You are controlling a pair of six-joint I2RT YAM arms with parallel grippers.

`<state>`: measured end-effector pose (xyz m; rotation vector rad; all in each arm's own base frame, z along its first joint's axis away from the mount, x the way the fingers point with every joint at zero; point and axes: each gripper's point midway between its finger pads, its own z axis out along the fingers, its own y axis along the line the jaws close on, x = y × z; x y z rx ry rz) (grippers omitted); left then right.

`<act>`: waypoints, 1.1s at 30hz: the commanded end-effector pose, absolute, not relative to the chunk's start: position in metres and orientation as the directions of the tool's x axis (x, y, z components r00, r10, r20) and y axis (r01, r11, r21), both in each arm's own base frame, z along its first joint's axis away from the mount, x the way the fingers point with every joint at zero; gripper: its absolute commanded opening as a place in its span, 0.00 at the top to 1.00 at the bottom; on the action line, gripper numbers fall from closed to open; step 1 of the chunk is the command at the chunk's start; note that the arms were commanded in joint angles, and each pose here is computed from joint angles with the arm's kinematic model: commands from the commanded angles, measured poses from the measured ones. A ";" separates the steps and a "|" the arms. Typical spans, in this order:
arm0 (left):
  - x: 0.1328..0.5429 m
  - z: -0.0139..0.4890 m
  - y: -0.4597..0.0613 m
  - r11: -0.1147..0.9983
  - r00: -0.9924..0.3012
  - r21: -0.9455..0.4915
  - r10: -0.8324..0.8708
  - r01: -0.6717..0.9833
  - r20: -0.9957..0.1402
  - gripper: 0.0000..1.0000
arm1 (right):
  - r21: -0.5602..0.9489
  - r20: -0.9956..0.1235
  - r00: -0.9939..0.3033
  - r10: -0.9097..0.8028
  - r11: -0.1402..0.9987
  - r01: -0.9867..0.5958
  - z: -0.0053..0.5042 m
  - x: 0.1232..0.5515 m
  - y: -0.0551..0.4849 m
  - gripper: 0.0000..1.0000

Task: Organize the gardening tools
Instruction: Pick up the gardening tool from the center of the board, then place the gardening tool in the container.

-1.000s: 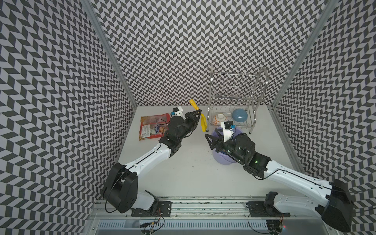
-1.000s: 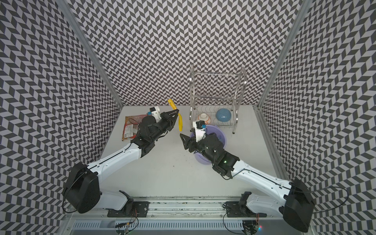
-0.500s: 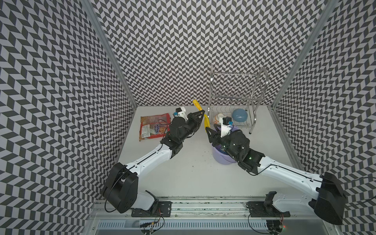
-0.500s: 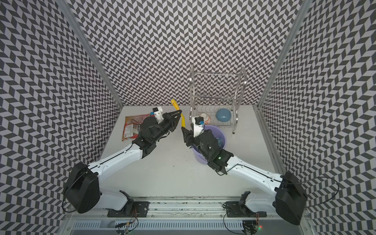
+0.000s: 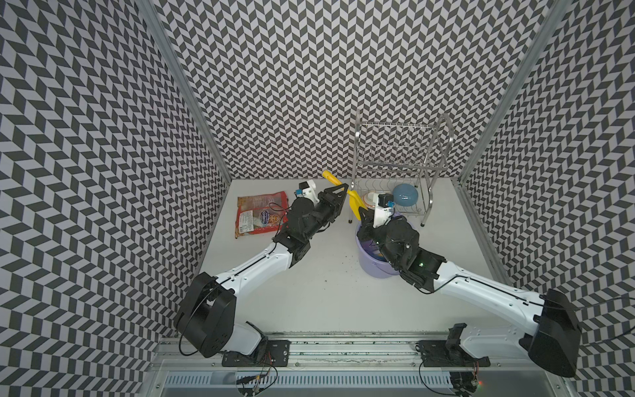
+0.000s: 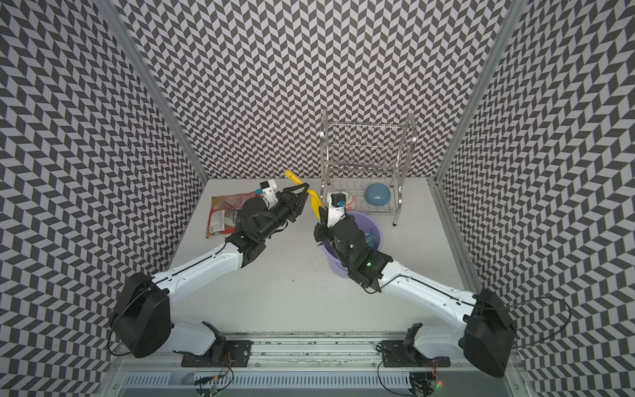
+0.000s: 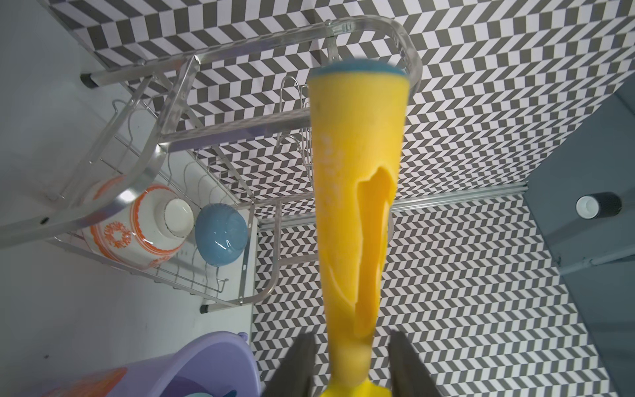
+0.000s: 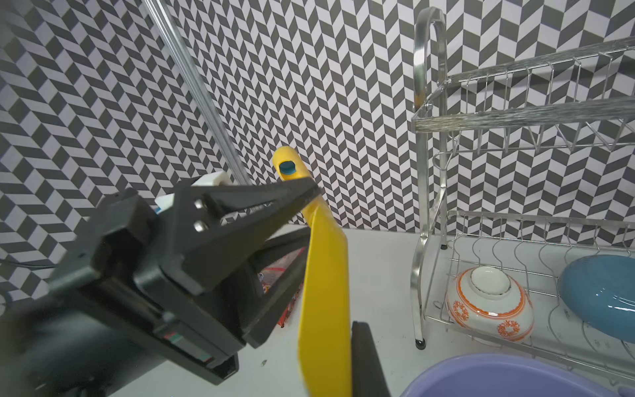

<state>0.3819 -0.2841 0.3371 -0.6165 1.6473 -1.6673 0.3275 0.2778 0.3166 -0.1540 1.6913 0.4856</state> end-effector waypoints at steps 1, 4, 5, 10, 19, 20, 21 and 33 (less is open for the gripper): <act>0.375 0.350 -0.288 0.038 -0.654 -0.976 -0.736 0.216 -0.173 0.29 | 0.210 -0.973 -0.157 0.169 0.932 -0.295 0.343 0.328 0.257 1.00; 0.376 0.354 -0.282 0.058 -0.633 -0.969 -0.748 0.239 -0.201 0.05 | 0.156 -0.976 -0.188 0.112 0.959 -0.236 0.347 0.326 0.242 1.00; 0.376 0.354 -0.279 0.070 -0.623 -0.967 -0.753 0.244 -0.212 0.01 | 0.141 -0.975 -0.198 0.098 0.965 -0.220 0.351 0.325 0.237 1.00; 0.378 0.353 -0.247 0.155 -0.526 -0.958 -0.809 0.240 -0.263 0.00 | 0.020 -0.960 -0.281 -0.007 0.996 -0.091 0.357 0.314 0.198 1.00; 0.378 0.367 -0.188 0.364 -0.288 -0.905 -0.862 0.219 -0.416 0.00 | -0.105 -0.914 -0.391 -0.106 0.994 -0.024 0.362 0.291 0.157 1.00; 0.377 0.366 -0.182 0.390 -0.264 -0.897 -0.861 0.209 -0.435 0.00 | -0.122 -0.905 -0.408 -0.122 0.992 -0.026 0.360 0.289 0.155 1.00; 0.377 0.366 -0.176 0.411 -0.242 -0.889 -0.859 0.200 -0.451 0.00 | -0.143 -0.894 -0.426 -0.141 0.989 -0.028 0.357 0.287 0.154 1.00; 0.398 0.346 -0.172 0.545 -0.237 -0.822 -0.787 0.166 -0.570 0.00 | -0.220 -0.817 -0.540 -0.202 0.975 -0.031 0.345 0.264 0.128 1.00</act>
